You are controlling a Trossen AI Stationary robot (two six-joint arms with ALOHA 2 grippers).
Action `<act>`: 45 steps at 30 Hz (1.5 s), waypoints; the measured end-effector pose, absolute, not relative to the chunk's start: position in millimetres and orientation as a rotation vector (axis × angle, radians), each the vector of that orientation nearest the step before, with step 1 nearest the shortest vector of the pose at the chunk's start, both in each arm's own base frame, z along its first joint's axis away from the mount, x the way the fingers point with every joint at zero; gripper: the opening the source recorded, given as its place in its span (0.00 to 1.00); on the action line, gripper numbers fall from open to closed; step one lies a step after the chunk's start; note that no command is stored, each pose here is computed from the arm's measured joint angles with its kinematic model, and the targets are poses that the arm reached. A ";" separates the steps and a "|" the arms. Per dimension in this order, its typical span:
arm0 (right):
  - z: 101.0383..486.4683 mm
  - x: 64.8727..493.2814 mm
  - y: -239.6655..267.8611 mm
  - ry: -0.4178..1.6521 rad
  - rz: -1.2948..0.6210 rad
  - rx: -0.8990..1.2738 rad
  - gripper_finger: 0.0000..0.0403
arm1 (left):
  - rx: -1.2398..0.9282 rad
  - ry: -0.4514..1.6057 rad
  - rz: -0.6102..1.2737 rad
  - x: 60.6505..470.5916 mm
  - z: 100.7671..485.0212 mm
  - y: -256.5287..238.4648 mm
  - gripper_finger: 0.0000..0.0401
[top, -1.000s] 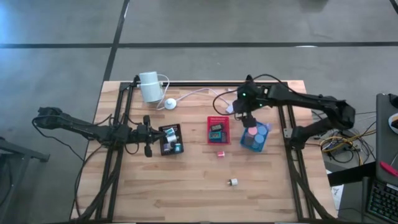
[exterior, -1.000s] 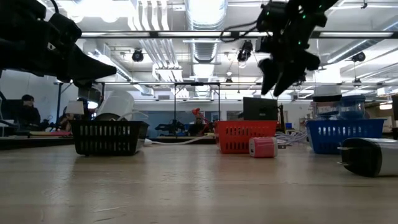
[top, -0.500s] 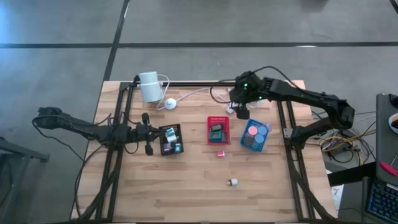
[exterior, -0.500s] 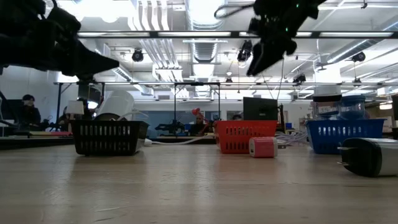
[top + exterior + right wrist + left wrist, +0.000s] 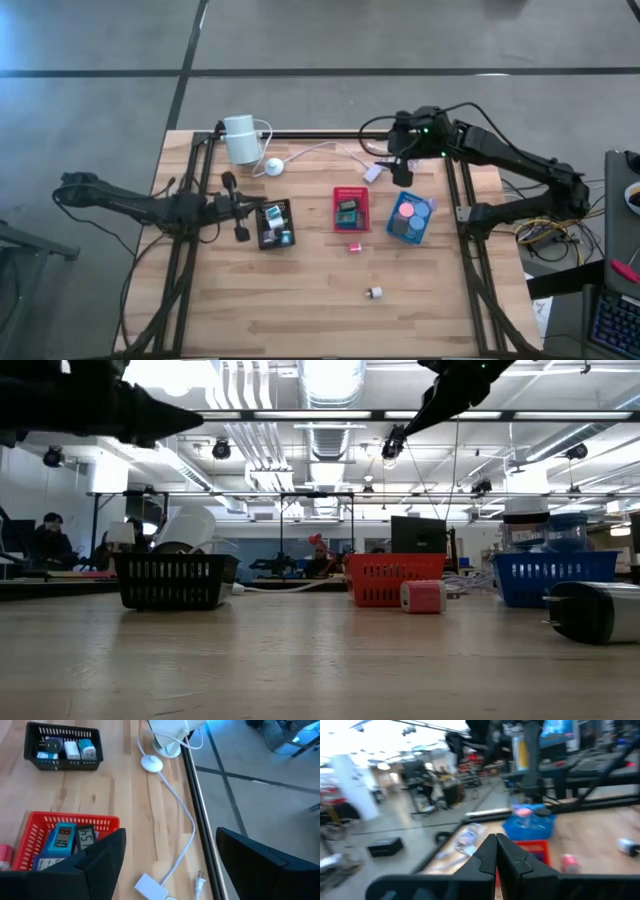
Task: Pick & Place Office items
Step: Put the white digital clock into the red bin
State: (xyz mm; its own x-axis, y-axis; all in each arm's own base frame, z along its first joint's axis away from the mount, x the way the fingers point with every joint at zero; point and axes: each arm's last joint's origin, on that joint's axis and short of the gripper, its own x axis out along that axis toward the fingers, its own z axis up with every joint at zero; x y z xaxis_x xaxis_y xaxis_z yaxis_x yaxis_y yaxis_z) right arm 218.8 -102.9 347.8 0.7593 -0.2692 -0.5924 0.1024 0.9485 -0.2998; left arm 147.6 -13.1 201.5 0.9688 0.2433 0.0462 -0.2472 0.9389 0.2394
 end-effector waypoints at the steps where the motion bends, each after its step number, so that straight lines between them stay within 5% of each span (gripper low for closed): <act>1: 346.8 217.5 -102.3 0.677 -0.207 -0.255 0.74 | 0.259 -0.020 0.278 148.0 205.0 -12.5 0.02; 9: 334.3 214.4 -101.0 0.698 -0.199 -0.264 0.74 | 0.359 -0.048 0.427 148.9 229.6 -6.2 0.02; 26: 280.2 224.7 -107.0 0.751 -0.170 -0.314 0.72 | 0.301 -0.060 0.443 150.7 237.9 -3.6 0.02; 45: 218.7 300.4 -195.9 1.258 0.178 -0.290 0.72 | 0.260 0.111 0.341 163.0 213.8 -7.1 0.02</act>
